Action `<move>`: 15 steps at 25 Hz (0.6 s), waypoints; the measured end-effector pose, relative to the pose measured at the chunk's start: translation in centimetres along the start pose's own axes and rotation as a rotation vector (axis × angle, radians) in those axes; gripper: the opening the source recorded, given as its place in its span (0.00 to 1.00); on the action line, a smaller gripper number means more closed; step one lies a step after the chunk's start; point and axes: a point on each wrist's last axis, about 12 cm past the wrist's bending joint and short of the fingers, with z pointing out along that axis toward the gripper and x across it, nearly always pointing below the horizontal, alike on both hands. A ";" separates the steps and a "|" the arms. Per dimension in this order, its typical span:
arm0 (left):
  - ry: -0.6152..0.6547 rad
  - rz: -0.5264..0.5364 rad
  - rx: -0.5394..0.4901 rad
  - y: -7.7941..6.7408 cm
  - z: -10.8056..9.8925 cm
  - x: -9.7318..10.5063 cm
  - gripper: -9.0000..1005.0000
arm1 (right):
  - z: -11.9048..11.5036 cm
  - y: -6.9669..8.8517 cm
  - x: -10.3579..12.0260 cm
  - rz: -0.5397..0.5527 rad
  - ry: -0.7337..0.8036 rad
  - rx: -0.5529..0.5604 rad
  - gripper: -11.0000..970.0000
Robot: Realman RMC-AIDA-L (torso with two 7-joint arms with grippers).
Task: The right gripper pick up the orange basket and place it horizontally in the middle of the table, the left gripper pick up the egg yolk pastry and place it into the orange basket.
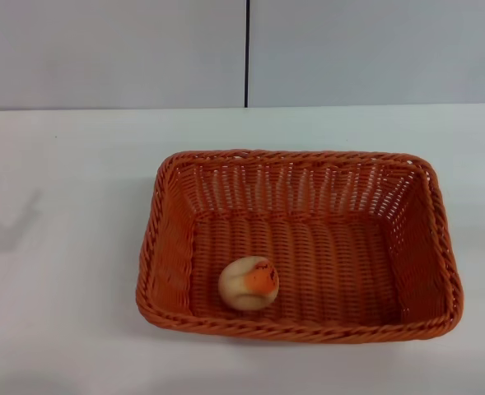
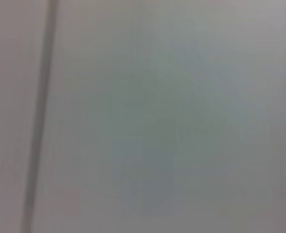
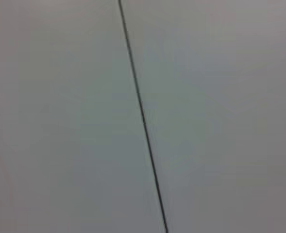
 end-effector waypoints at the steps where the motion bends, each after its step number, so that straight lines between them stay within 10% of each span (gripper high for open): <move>1: -0.002 0.006 -0.037 0.3 -0.7 0.0 0.80 | 0.2 0.0 0.2 0.000 0.006 0.012 0.46; 15: -0.023 -0.001 -0.197 0.9 -3.7 0.3 0.80 | 1.7 0.7 1.3 -0.008 0.007 0.021 0.67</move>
